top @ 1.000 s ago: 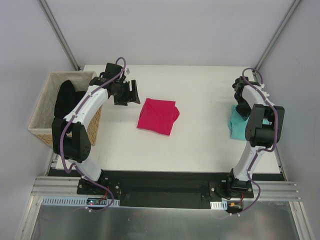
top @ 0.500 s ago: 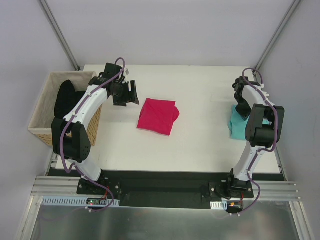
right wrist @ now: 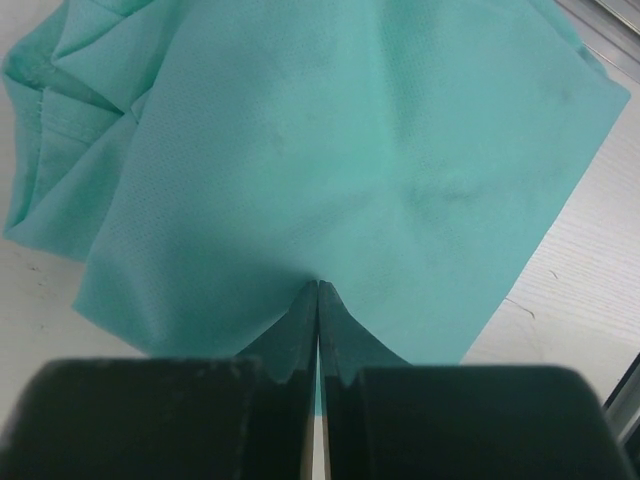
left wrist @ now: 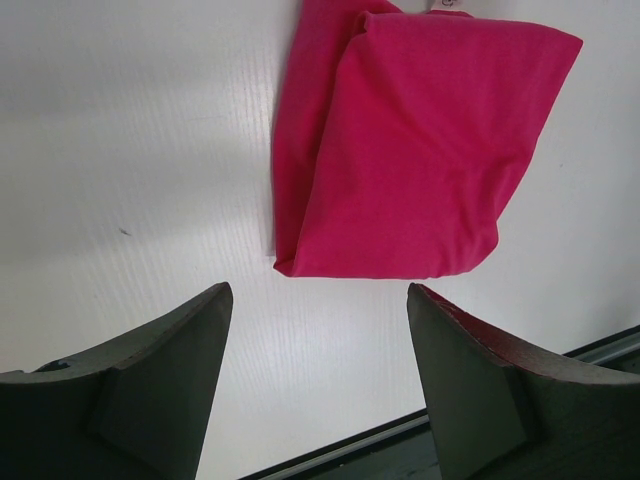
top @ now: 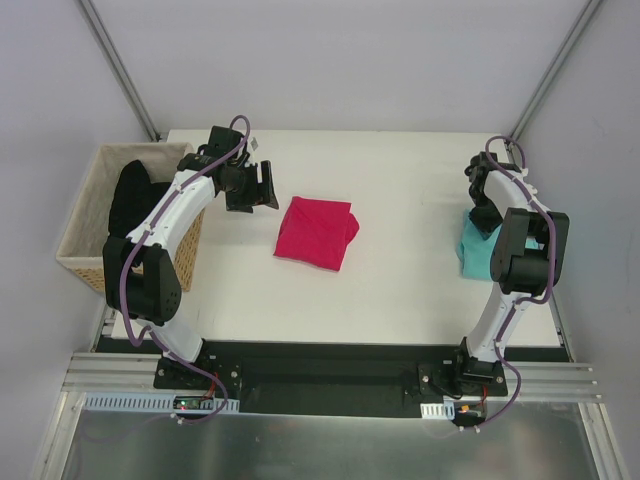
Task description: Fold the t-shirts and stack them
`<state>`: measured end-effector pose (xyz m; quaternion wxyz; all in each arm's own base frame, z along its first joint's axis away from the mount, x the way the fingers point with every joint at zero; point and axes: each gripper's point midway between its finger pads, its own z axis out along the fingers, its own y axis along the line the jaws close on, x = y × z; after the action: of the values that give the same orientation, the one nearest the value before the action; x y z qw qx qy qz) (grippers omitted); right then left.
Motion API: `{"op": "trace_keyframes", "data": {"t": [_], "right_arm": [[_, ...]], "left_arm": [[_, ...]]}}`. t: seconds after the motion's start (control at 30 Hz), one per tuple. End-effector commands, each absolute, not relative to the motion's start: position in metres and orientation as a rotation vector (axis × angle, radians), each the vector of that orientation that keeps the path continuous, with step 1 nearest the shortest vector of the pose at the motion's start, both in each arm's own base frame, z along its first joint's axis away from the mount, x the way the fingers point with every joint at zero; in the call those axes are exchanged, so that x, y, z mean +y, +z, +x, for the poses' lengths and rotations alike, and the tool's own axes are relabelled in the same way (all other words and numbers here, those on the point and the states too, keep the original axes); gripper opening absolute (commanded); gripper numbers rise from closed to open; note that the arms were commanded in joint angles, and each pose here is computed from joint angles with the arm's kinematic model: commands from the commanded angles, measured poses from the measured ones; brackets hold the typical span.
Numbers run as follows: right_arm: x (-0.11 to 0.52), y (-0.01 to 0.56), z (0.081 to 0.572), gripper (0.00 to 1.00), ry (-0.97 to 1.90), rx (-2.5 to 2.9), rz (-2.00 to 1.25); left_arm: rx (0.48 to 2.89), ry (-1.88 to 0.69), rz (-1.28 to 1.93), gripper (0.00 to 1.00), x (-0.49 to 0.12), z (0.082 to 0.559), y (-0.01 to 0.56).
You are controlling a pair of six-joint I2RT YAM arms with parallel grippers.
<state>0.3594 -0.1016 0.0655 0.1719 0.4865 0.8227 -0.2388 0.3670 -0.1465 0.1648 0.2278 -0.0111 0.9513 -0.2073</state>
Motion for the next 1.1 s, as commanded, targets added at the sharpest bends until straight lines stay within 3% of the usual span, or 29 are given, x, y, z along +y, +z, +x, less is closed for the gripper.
{"op": "trace_keyframes", "data": {"t": [0.0,1.07], "right_arm": [[-0.102,0.063,0.358,0.01,-0.667,2.320,1.423],[-0.094,0.049,0.343,0.01,-0.631,2.354,1.448]], "left_arm": [[2.571,-0.596,-0.015,0.71,-0.143,0.365,0.186],[2.572,-0.583,-0.023,0.71,-0.138,0.353,0.185]]}}
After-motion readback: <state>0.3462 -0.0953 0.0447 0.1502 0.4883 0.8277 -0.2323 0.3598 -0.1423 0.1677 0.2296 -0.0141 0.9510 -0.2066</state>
